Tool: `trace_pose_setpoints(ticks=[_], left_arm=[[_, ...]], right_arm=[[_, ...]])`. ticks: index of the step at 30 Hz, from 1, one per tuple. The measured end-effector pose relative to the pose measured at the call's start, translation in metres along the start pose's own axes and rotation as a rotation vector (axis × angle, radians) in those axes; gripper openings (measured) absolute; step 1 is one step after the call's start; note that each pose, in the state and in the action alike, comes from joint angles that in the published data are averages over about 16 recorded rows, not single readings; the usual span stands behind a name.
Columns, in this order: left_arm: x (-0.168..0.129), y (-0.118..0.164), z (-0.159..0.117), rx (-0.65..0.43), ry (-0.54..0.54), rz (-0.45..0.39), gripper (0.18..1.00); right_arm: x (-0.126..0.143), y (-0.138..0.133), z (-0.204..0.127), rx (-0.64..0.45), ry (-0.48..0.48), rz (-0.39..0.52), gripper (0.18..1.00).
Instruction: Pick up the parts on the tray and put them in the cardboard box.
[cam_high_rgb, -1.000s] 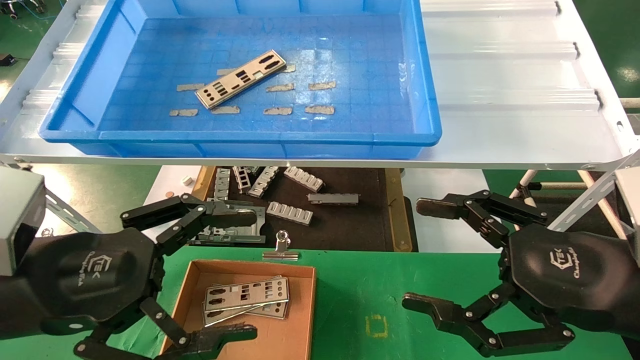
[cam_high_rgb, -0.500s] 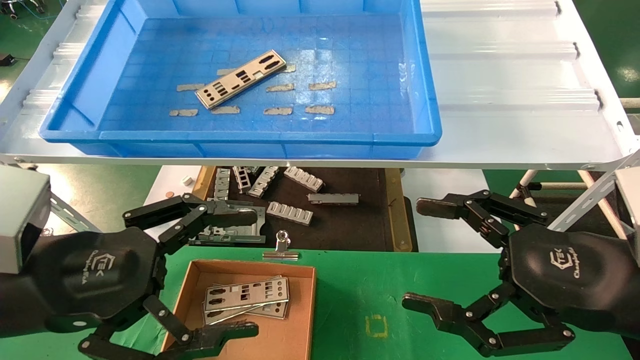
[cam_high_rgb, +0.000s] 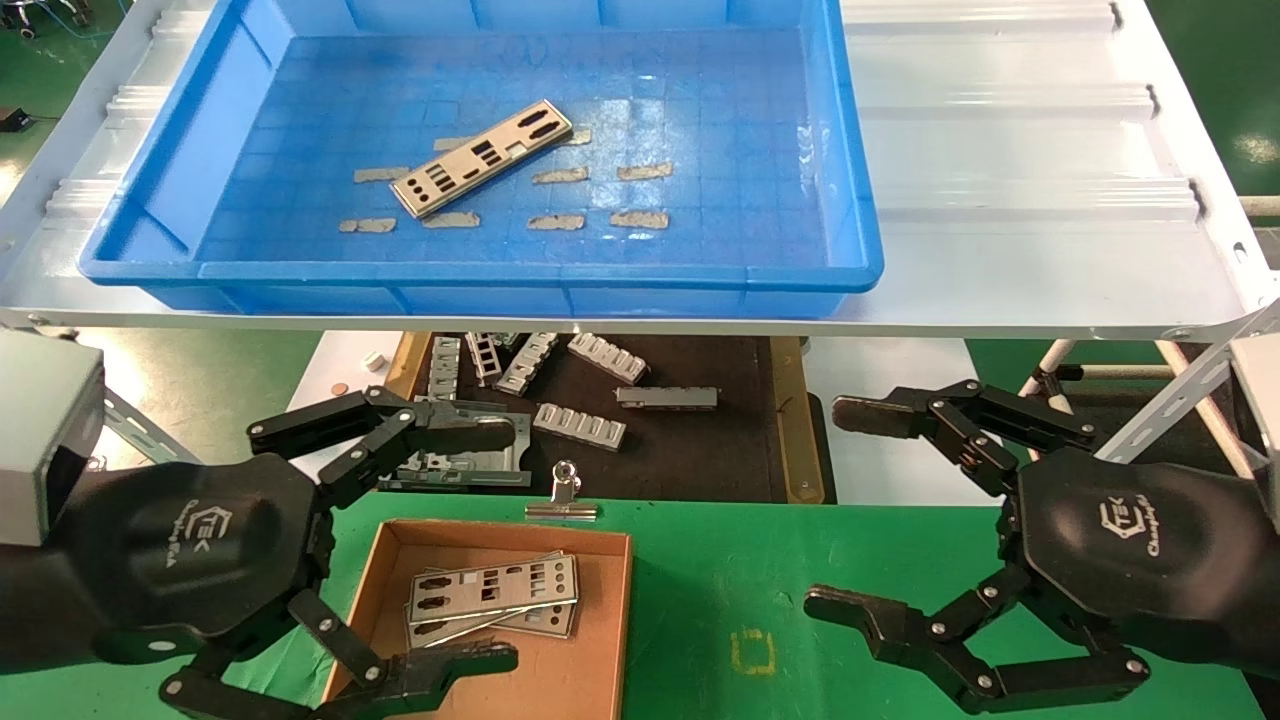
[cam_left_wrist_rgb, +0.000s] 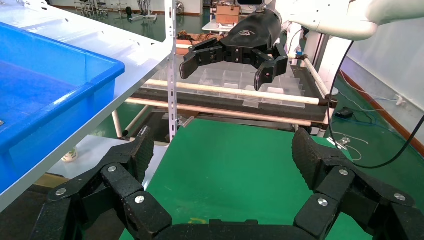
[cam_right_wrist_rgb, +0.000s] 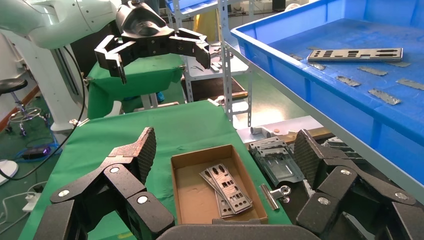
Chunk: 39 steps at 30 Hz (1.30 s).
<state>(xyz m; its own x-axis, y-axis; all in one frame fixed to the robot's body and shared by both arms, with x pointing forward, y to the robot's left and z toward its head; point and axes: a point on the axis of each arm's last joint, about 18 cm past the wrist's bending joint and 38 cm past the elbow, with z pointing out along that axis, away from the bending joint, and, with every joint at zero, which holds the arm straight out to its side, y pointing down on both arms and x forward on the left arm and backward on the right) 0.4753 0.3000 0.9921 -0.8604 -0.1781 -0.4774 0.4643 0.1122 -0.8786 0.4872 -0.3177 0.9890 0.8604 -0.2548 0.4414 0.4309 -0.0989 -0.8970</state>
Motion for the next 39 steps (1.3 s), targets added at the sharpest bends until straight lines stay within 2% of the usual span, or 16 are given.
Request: trace_pose_setpoints(ticks=[39], left_arm=[[-0.0003,0.0003,0.0001,0.0,0.0,0.0,1.001]], right_arm=[[0.0,0.0,0.0,0.0,0.0,0.0,1.001]])
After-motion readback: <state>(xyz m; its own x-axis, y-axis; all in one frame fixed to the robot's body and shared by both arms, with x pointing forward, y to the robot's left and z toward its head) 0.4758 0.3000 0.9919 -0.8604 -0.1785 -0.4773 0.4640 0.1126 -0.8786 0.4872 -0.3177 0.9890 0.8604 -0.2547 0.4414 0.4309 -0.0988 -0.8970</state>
